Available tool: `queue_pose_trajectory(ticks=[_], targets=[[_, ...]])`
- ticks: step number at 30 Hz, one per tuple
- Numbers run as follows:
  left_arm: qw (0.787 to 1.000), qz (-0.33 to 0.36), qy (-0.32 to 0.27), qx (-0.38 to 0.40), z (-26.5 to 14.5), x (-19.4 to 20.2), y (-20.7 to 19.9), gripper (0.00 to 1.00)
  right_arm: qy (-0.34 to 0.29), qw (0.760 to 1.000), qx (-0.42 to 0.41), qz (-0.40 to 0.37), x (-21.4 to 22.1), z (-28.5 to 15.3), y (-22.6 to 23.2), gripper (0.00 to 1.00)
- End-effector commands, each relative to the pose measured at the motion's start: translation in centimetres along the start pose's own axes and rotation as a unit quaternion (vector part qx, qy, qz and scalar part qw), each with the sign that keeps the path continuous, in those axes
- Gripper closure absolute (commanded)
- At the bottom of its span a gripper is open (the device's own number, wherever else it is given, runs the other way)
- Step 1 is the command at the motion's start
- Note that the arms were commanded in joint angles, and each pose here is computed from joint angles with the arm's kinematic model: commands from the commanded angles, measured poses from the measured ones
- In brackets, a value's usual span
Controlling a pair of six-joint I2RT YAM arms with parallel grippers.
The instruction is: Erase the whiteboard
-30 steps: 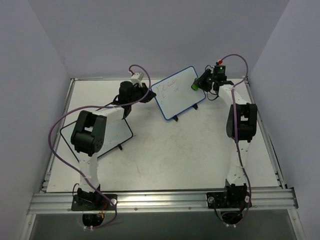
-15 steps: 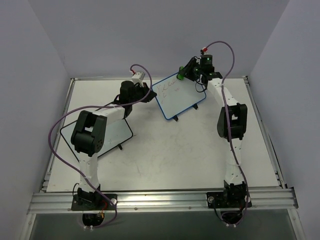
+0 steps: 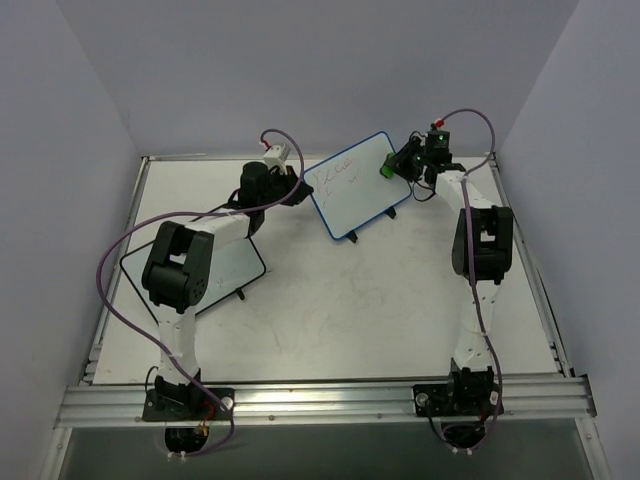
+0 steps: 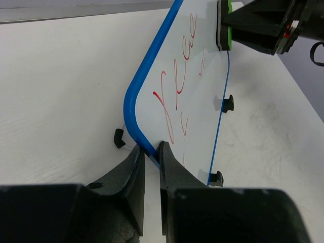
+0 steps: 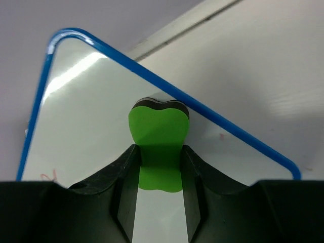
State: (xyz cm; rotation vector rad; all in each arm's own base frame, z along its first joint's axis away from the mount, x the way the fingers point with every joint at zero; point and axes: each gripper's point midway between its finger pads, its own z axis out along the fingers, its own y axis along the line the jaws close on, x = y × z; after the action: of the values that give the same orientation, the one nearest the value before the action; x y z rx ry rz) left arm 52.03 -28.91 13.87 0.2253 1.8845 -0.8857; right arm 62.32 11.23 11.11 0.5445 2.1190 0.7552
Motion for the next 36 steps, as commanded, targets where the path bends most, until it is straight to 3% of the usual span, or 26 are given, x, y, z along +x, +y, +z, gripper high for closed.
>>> queue_pose_trajectory(ticks=[1,13,18,26,36], targets=[[0.998,0.039,0.047,0.003,0.1,2.8,-0.3,0.98,-0.016,1.0,0.005,-0.002,-0.4,-1.8,0.1,1.0],[0.998,0.036,0.047,0.002,0.0,2.9,-0.3,0.98,0.016,0.999,0.017,0.034,3.7,-3.8,-4.9,1.0],[0.998,0.035,0.049,0.002,0.1,3.0,-0.2,0.98,0.013,0.999,0.017,0.048,2.3,-4.1,-6.3,1.0],[0.998,0.036,0.049,0.003,0.1,3.0,-0.2,0.98,0.012,0.999,-0.013,0.037,-0.6,-2.8,-3.7,1.0],[0.998,0.038,0.051,0.001,0.1,3.0,-0.2,0.98,0.033,0.998,-0.044,0.011,0.3,-0.9,1.1,1.0]])
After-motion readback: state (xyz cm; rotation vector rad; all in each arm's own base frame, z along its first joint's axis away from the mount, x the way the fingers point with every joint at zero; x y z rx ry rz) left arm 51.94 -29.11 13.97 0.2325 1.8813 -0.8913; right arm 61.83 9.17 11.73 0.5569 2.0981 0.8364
